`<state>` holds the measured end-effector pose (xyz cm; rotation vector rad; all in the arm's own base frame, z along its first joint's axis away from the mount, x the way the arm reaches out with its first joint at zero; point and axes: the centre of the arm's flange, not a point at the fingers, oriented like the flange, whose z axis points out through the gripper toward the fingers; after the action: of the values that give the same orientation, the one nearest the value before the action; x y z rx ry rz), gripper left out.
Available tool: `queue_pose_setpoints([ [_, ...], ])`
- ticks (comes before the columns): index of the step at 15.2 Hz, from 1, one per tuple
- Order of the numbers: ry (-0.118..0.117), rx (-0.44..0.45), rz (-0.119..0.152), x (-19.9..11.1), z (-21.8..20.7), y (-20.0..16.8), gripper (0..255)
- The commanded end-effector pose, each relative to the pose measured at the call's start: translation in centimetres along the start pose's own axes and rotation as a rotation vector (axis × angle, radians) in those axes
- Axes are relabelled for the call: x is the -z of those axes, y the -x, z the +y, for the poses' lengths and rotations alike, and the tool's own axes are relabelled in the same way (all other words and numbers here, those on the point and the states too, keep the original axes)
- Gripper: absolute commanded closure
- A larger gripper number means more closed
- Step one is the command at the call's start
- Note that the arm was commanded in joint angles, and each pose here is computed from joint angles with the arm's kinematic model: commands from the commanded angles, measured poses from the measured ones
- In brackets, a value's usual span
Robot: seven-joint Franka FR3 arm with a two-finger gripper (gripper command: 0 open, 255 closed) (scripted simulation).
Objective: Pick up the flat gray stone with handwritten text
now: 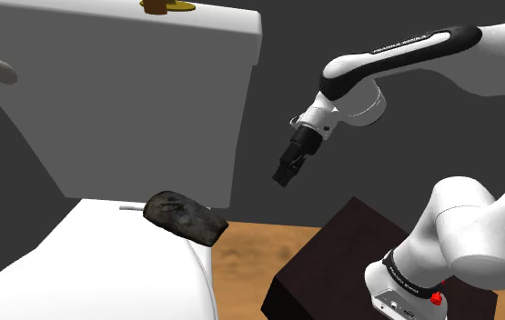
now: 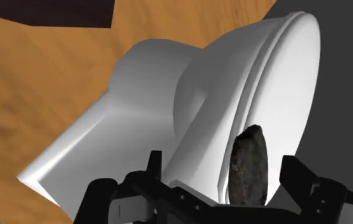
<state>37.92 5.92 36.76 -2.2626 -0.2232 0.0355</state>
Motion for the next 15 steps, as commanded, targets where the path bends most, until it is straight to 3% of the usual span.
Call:
queue_pose_setpoints([
  [1,-0.084,0.029,0.001,-2.8,0.6,-0.9,0],
  [11,-0.493,0.170,-0.024,-14.6,-1.1,-5.3,0],
  [12,-0.508,0.176,-0.025,-15.1,-1.2,-5.5,0],
  [15,-0.508,0.176,-0.025,-16.1,0.0,-5.4,0],
])
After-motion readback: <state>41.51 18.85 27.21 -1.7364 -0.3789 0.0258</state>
